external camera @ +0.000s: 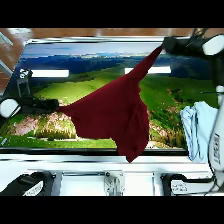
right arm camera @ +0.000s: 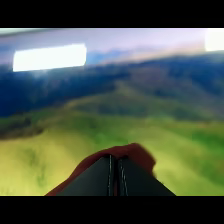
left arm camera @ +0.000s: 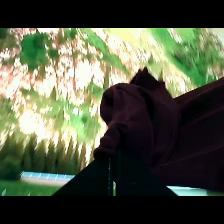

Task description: Fold the shirts.

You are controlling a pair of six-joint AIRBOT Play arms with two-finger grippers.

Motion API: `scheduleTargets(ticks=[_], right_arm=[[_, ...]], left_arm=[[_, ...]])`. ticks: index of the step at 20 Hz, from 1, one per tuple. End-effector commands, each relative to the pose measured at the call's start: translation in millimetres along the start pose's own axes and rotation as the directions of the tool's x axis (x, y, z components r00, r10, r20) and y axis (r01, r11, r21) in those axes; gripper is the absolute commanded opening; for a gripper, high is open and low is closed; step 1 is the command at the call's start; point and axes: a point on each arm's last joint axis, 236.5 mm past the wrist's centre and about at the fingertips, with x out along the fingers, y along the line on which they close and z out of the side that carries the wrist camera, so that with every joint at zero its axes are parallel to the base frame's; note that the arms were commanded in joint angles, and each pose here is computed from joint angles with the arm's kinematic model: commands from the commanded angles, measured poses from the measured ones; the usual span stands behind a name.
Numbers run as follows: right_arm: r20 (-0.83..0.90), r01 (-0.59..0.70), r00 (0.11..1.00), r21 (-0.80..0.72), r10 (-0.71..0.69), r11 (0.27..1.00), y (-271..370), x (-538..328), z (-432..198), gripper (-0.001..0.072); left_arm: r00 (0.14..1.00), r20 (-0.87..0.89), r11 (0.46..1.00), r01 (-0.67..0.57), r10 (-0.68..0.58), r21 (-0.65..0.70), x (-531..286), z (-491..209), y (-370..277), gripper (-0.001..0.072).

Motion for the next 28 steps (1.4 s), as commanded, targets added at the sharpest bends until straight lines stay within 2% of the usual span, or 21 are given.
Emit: scheduleTargets(ticks=[1, 3, 4, 5, 6, 7, 8, 10, 12, 13, 15, 17, 20, 21, 22, 28], right_arm=[[-0.274, -0.060, 0.956, 0.184, 0.110, 0.981, -1, 61, -87, 0.0059], [-0.330, -0.071, 0.934, 0.214, 0.140, 0.974, 3, 71, -107, 0.0086], [-0.321, -0.088, 0.933, 0.232, 0.161, 0.969, 8, 71, -105, 0.0215], [-0.309, -0.105, 0.934, 0.238, 0.178, 0.966, 12, 66, -99, 0.0511], [-0.311, -0.112, 0.934, 0.220, 0.178, 0.969, 11, 57, -96, 0.0648], [-0.335, -0.109, 0.928, 0.180, 0.165, 0.978, 4, 41, -95, 0.0648], [-0.380, -0.089, 0.915, 0.136, 0.135, 0.987, -9, 22, -100, 0.0648], [-0.540, 0.048, 0.842, 0.064, -0.006, 0.997, -58, -25, -129, 0.0648], [-0.696, 0.210, 0.703, 0.007, -0.145, 0.978, -110, -71, -168, 0.0647], [-0.755, 0.237, 0.641, 0.024, -0.138, 0.971, -122, -87, -190, 0.0648], [-0.815, 0.238, 0.578, 0.125, -0.038, 0.963, -123, -101, -233, 0.0648], [-0.813, 0.208, 0.578, 0.231, 0.071, 0.950, -112, -99, -267, 0.0647], [-0.800, 0.197, 0.582, 0.315, 0.148, 0.928, -100, -87, -299, 0.0648], [-0.796, 0.190, 0.582, 0.329, 0.164, 0.925, -97, -85, -303, 0.0648], [-0.800, 0.191, 0.576, 0.331, 0.168, 0.924, -97, -86, -307, 0.0648], [-0.812, 0.189, 0.558, 0.325, 0.171, 0.926, -97, -90, -311, 0.0648]], left_arm=[[0.997, 0.046, 0.972, 0.075, -0.067, -0.222, 64, 32, 1, 0.0037], [0.990, 0.015, 0.931, 0.135, -0.139, -0.339, 83, 31, -8, 0.0059], [0.987, 0.010, 0.914, 0.155, -0.163, -0.374, 87, 31, -12, 0.0197], [0.986, 0.014, 0.914, 0.157, -0.164, -0.374, 86, 32, -9, 0.0427], [0.988, 0.007, 0.928, 0.149, -0.156, -0.341, 82, 34, -2, 0.0627], [0.989, -0.026, 0.947, 0.131, -0.145, -0.295, 75, 33, 8, 0.0666], [0.988, -0.086, 0.964, 0.107, -0.131, -0.245, 67, 27, 22, 0.0666], [0.958, -0.249, 0.981, 0.100, -0.140, -0.166, 50, -4, 42, 0.0666], [0.874, -0.449, 0.981, 0.142, -0.187, -0.133, 39, -59, 43, 0.0666], [0.834, -0.508, 0.976, 0.160, -0.214, -0.149, 40, -83, 40, 0.0666], [0.772, -0.556, 0.950, 0.211, -0.307, -0.231, 51, -125, 21, 0.0666], [0.748, -0.551, 0.925, 0.238, -0.369, -0.295, 67, -152, 4, 0.0664], [0.777, -0.520, 0.931, 0.243, -0.355, -0.274, 89, -164, -7, 0.0659], [0.784, -0.514, 0.935, 0.244, -0.347, -0.259, 95, -165, -10, 0.0650], [0.790, -0.511, 0.938, 0.244, -0.340, -0.246, 100, -165, -13, 0.0587], [0.793, -0.526, 0.950, 0.215, -0.306, -0.228, 127, -176, -16, 0.0582]])
